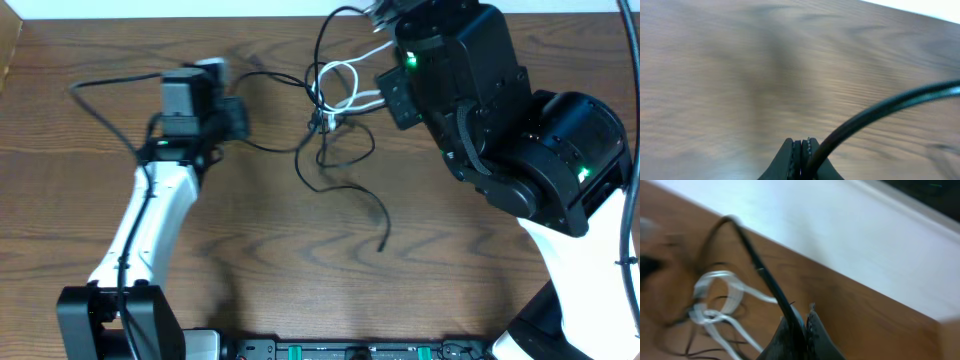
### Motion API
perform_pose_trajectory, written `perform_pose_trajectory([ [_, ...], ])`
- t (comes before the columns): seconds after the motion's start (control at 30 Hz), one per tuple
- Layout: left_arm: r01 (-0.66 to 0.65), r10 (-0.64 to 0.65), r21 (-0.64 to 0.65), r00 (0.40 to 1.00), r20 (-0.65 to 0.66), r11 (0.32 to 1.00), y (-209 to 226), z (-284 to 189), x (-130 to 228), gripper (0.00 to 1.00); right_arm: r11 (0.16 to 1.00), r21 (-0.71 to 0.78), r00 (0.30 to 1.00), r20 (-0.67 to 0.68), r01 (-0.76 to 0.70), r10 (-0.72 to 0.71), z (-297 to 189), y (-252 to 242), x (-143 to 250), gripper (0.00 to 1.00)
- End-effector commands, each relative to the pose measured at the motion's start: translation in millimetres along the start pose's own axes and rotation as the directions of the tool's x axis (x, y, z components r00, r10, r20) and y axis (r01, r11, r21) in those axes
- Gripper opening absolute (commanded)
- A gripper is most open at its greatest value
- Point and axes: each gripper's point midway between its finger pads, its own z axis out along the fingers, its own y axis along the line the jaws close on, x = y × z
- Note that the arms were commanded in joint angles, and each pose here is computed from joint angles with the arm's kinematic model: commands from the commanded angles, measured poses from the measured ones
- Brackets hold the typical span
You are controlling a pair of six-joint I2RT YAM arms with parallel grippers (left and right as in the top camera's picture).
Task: Untangle cables
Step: 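Pull the grippers apart, left toward left side, right toward right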
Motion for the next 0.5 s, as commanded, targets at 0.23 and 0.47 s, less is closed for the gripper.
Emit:
perform_pose_trajectory([
  [0.23,0.229,-0.214,-0.436,0.973,0.086,0.870,162,-61,-3,0.07,0.727,0.645,0.966,0.076,-0.236,0.246,-30,-141,27,0.01],
  [0.47,0.333,-0.285,-0.455,0.943,0.173,0.826,192,-89,-8,0.07,0.582,0.761,0.940,0.106,-0.287,0.324,-41,-186,48,0.01],
])
